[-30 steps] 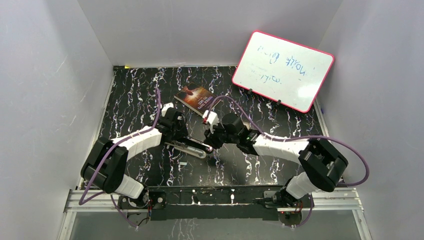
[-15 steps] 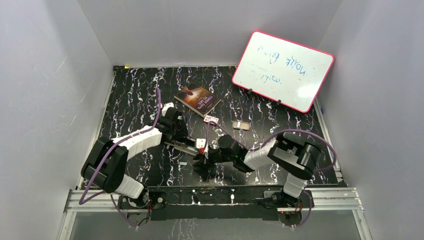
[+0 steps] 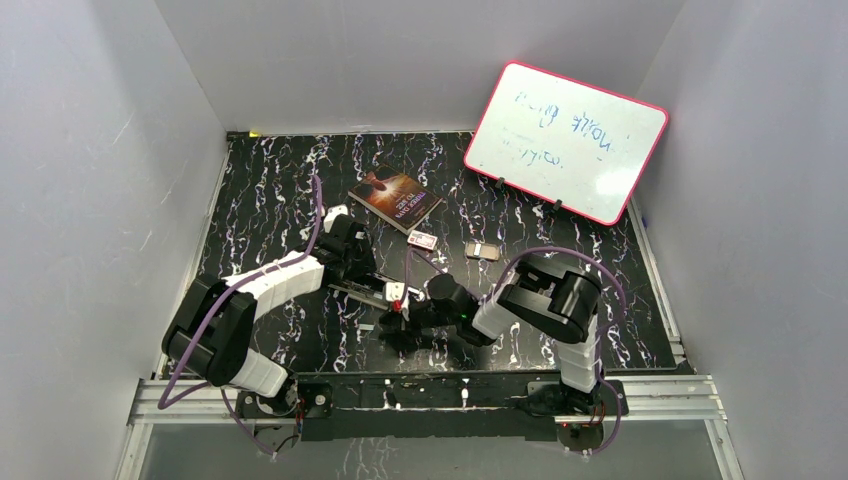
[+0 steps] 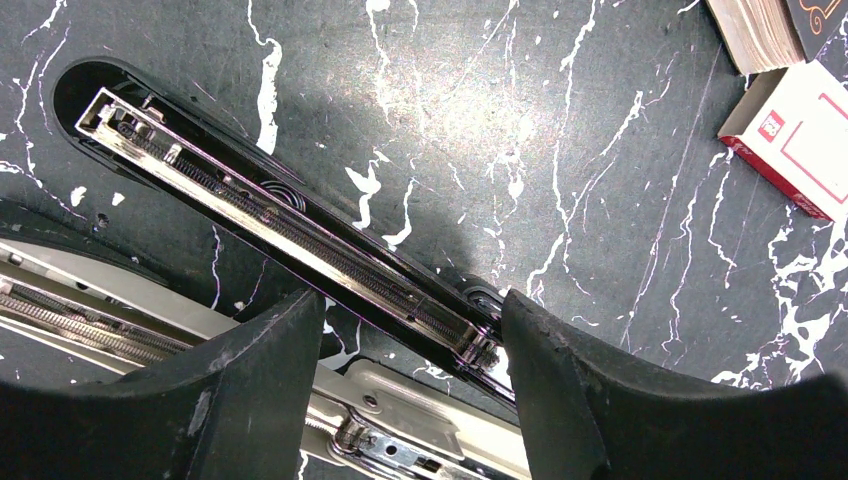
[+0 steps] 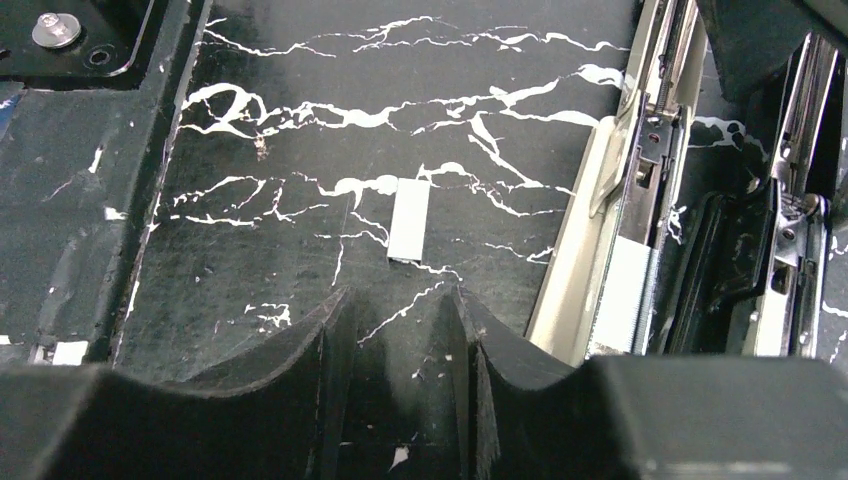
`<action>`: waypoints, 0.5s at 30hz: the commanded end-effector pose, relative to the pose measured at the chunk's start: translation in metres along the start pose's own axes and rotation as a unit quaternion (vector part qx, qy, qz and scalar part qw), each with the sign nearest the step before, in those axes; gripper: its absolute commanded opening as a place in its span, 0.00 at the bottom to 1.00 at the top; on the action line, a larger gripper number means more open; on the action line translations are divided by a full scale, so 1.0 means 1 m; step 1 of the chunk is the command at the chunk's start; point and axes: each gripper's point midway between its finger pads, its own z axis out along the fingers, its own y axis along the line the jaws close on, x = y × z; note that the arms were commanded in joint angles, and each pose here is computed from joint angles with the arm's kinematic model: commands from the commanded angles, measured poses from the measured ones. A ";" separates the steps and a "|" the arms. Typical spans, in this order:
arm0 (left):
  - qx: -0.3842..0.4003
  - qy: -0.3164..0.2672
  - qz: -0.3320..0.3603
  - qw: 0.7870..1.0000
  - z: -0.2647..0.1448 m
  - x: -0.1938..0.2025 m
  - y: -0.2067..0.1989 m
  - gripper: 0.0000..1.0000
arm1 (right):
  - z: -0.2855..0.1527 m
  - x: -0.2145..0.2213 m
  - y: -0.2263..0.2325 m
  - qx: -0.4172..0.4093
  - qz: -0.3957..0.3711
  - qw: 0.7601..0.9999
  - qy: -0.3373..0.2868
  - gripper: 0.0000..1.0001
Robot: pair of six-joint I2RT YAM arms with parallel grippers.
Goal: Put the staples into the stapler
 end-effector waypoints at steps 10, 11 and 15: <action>-0.016 -0.008 0.016 1.000 -0.006 -0.002 0.006 0.64 | 0.018 -0.008 -0.013 0.007 -0.024 1.000 -0.015 0.50; -0.015 -0.008 0.016 1.000 -0.006 -0.002 0.006 0.64 | 0.018 -0.008 -0.014 0.008 -0.025 1.000 -0.014 0.50; -0.015 -0.010 0.017 1.000 -0.006 -0.002 0.006 0.64 | 0.020 -0.007 -0.012 0.004 -0.025 1.000 -0.010 0.49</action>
